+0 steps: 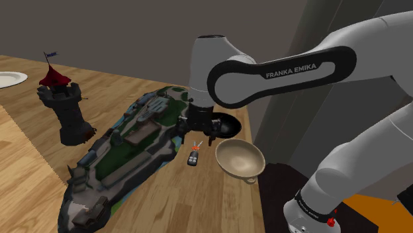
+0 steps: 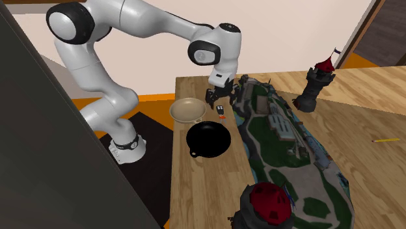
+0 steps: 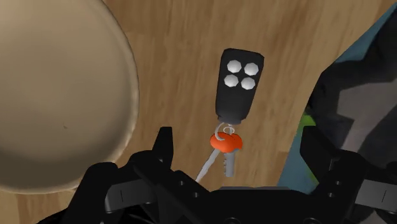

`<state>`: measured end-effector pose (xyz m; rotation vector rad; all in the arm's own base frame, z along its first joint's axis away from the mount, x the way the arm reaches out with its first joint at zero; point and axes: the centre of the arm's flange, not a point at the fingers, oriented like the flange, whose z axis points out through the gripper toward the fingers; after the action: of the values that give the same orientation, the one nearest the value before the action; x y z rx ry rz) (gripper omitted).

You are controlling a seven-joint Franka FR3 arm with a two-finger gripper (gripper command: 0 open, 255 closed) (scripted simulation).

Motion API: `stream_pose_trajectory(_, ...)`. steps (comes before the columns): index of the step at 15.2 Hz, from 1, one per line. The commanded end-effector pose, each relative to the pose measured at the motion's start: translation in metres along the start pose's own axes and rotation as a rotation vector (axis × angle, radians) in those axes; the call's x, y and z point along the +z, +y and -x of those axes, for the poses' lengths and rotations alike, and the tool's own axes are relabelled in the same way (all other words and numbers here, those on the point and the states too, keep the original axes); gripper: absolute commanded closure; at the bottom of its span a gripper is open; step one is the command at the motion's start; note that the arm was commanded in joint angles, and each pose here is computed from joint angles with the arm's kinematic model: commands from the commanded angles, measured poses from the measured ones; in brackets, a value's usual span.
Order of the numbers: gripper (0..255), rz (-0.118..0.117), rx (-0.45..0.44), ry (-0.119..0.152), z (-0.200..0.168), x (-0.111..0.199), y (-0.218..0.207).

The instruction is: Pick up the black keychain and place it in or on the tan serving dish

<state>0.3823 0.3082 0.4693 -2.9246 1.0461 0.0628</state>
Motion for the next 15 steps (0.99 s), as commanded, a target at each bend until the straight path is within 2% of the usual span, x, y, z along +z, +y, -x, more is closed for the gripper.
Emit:
stream_pose_trajectory(1, 0, 0.0, 0.008, -0.001, 0.001, 0.011, -0.003)
stream_pose_trajectory(6, 0, 0.0, 0.008, -0.001, 0.001, 0.04, -0.003)
stream_pose_trajectory(14, 0, 0.0, 0.008, -0.001, 0.001, 0.04, -0.003)
stream_pose_trajectory(15, 255, 0.0, 0.008, -0.001, 0.001, 0.04, -0.003)
